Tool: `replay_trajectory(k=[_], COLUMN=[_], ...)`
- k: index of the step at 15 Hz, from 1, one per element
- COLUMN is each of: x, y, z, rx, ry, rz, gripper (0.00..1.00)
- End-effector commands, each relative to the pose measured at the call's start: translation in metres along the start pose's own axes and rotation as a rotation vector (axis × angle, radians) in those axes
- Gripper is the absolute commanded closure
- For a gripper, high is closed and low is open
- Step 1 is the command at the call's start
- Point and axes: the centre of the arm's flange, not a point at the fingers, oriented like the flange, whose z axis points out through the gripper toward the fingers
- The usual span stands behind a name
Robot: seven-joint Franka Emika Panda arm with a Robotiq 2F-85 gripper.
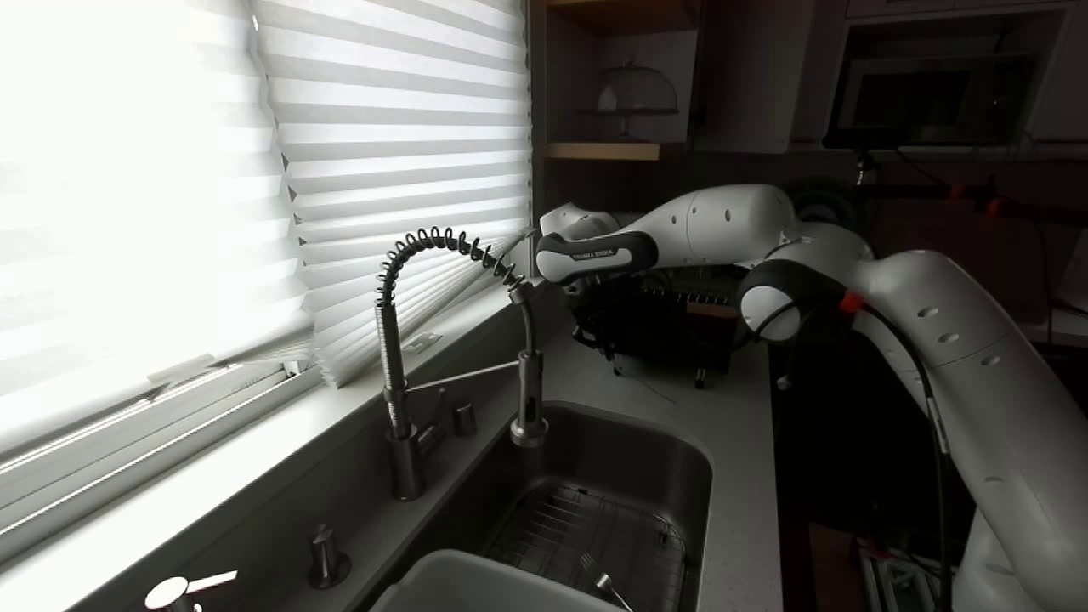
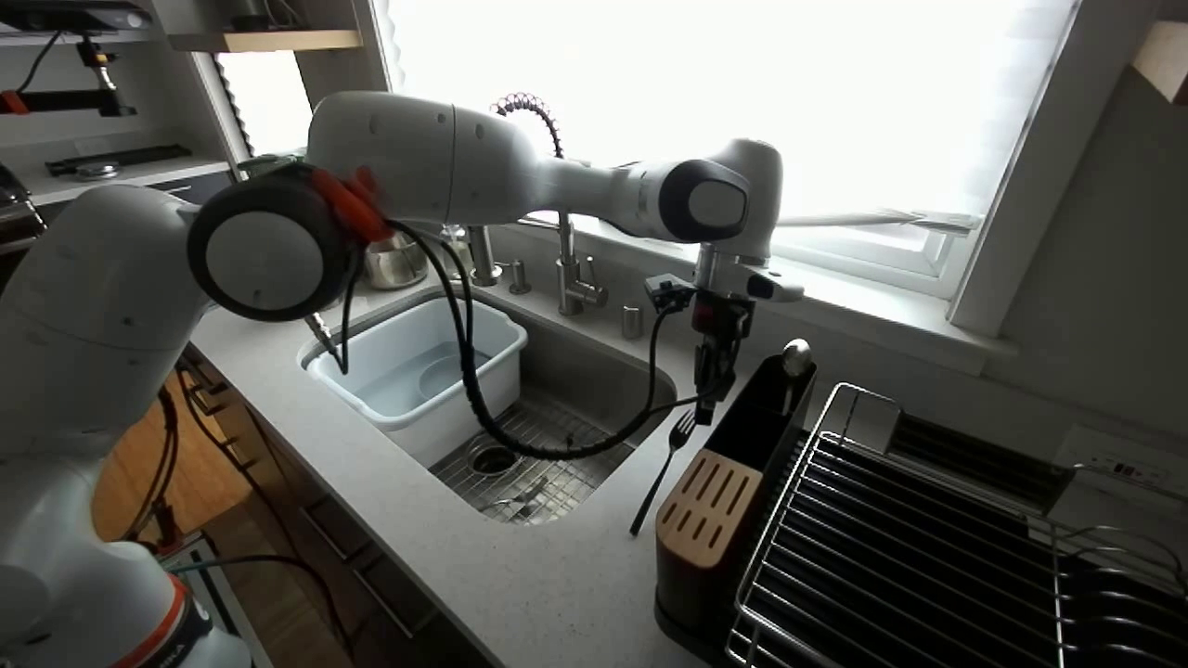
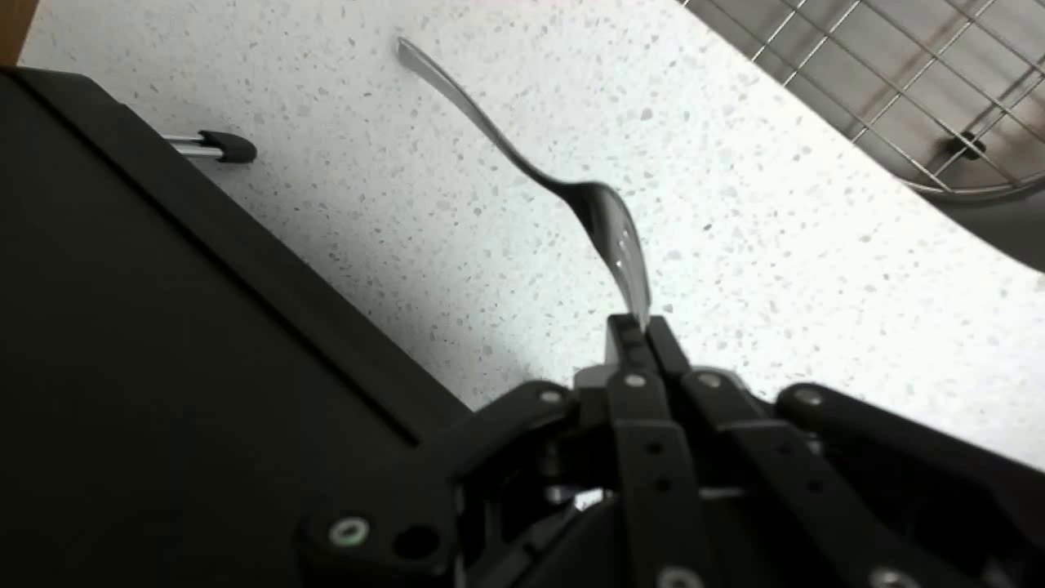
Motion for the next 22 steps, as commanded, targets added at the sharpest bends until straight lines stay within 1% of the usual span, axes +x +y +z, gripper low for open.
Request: replay_trajectory(k=[1, 2, 3, 4, 5, 9, 11, 13, 14, 15, 18, 22], x=[-0.005, -0.004, -0.005, -0.005, -0.005, -0.011, -0.020, -0.030, -0.036, -0.040, -0.045, -0.035], y=[-0.005, -0.006, -0.006, -0.006, -0.006, 0.001, 0.008, 0.015, 0.020, 0.025, 0.045, 0.066], z=[0.023, 0.027, 0.026, 0.023, 0.021, -0.005, -0.025, -0.050, -0.062, -0.077, -0.119, -0.156], rx=[-0.042, -0.045, -0.045, -0.040, -0.031, 0.010, 0.035, 0.064, 0.073, 0.095, 0.149, 0.217], ry=[0.019, 0.019, 0.020, 0.026, 0.029, 0.049, 0.054, 0.053, 0.059, 0.079, 0.169, 0.306], rz=[0.029, 0.031, 0.035, 0.041, 0.046, 0.063, 0.077, 0.117, 0.138, 0.161, 0.216, 0.312], gripper=[0.99, 0.98, 0.72, 0.71, 0.66, 0.36, 0.20, 0.05, 0.01, 0.00, 0.00, 0.00])
